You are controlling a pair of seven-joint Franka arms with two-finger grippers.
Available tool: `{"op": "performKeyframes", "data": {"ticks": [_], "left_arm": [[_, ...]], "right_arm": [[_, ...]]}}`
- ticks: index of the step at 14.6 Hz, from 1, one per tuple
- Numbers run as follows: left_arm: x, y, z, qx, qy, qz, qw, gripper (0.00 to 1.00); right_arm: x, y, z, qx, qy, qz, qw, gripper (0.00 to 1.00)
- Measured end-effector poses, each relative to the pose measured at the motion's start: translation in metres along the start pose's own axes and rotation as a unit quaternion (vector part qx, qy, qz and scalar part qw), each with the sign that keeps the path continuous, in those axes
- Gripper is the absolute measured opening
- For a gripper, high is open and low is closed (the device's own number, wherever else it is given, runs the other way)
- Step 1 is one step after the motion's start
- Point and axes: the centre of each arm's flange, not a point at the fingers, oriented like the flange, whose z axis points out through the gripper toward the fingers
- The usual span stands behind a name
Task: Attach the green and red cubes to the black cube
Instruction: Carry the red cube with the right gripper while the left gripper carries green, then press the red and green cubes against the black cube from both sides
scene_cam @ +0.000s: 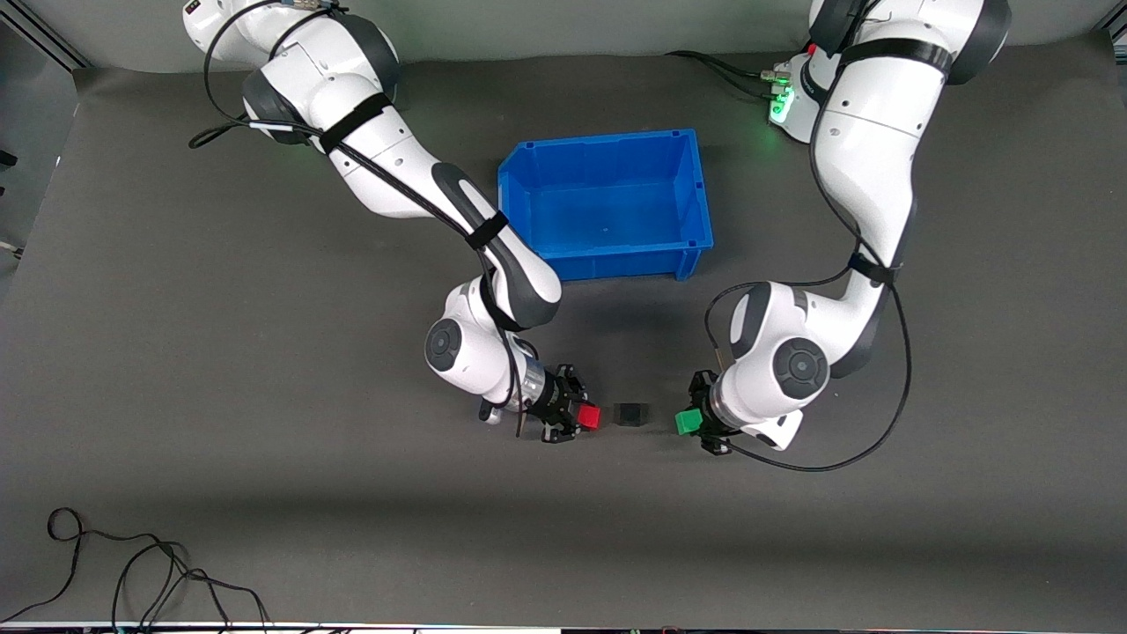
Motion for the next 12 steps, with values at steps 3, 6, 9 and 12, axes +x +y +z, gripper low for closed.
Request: {"op": "performKeyframes", "data": {"ticks": [3,6,9,12], "left_arm": [[-0.003,-0.004,0.017,-0.006,-0.002,0.001,1.0,0.4],[-0.013,-0.008,0.023,-0.006,-0.003,0.006,1.0,0.4],[-0.024,-0.007,0.021,-0.012,-0.009,0.005,1.0,0.4],[-0.026,-0.006,0.028,-0.011,-0.009,0.004,1.0,0.4]], "right_arm": [[-0.006,-0.003,-0.001,0.005,-0.006,-0.003,1.0,0.4],[-0.014,-0.001,0.001,0.007,-0.013,-0.009,1.0,0.4],[-0.018,0.006,0.009,0.009,-0.014,-0.015,1.0,0.4],[-0.02,0.012,0.014,0.007,-0.012,-0.027,1.0,0.4]]}}
